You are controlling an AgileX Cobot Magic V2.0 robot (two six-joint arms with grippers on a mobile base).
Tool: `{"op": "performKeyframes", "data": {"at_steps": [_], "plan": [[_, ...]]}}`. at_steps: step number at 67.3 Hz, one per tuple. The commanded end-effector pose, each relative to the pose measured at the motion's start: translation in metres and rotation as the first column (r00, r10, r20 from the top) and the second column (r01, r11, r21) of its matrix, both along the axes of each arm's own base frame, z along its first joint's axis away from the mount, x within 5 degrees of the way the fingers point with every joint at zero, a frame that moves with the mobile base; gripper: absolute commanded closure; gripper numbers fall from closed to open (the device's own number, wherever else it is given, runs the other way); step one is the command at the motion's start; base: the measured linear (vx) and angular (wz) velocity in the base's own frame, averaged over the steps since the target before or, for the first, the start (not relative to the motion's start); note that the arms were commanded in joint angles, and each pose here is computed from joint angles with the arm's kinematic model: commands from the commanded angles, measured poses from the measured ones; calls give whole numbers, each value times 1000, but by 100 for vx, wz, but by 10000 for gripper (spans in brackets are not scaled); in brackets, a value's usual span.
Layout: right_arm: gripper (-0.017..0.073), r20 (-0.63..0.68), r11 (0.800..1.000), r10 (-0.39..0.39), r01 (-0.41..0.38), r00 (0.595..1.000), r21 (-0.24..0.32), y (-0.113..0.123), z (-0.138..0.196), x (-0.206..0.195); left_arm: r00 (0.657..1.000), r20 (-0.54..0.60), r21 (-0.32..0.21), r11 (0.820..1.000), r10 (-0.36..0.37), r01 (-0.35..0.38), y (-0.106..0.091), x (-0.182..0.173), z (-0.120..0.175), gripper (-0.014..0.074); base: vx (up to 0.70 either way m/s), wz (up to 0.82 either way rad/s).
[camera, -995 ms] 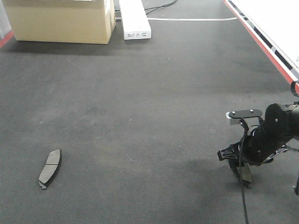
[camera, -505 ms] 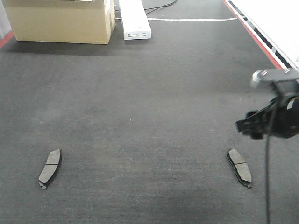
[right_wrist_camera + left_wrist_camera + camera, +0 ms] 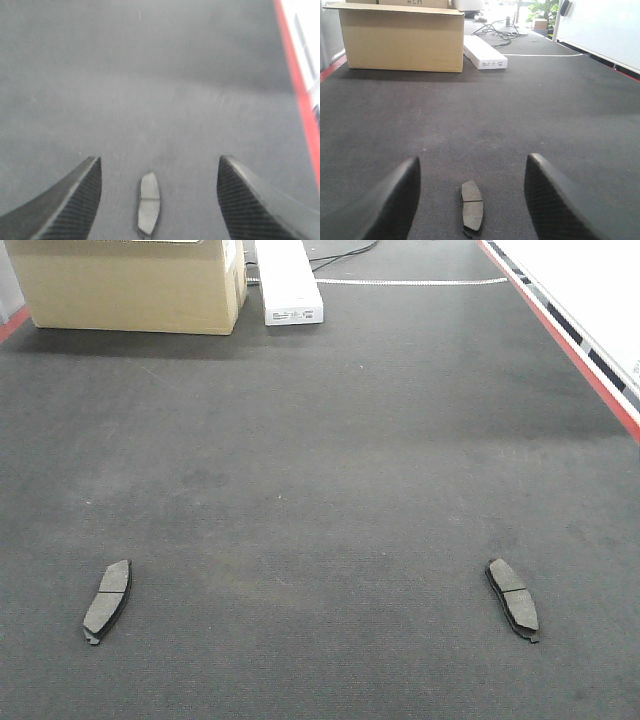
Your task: Move and align brake pads A on conveyor
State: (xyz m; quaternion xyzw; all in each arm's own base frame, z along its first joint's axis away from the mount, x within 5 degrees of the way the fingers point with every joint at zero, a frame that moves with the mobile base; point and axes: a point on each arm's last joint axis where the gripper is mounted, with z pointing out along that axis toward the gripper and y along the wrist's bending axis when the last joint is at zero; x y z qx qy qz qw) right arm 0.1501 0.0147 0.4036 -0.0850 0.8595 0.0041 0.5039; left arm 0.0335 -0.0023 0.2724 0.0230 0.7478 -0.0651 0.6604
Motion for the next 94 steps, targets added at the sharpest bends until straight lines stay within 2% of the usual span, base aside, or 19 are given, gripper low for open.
{"op": "performKeyframes", "data": {"at_steps": [1, 9, 22, 41, 49, 94], "plan": [[75, 158, 1000, 0, 1, 987, -7, -3, 18, -22, 996, 87, -11, 1000, -11, 12, -1, 0, 14, 151, 0, 0], [75, 231, 1000, -2, 2, 973, -1, -5, -3, -44, 996, 87, -11, 1000, -11, 12, -1, 0, 14, 151, 0, 0], [75, 278, 1000, -2, -5, 961, 25, -6, -59, -74, 996, 87, -11, 1000, -11, 12, -1, 0, 14, 151, 0, 0], [75, 430, 1000, 2, -10, 903, 18, -9, -114, -109, 996, 87, -11, 1000, -11, 12, -1, 0, 14, 151, 0, 0], [75, 460, 1000, -1, -9, 888, 21, -10, -120, -112, 996, 87, -11, 1000, -11, 12, -1, 0, 14, 151, 0, 0], [75, 457, 1000, -1, -9, 889, 20, -10, -120, -111, 996, 87, -11, 1000, -11, 12, -1, 0, 14, 151, 0, 0]]}}
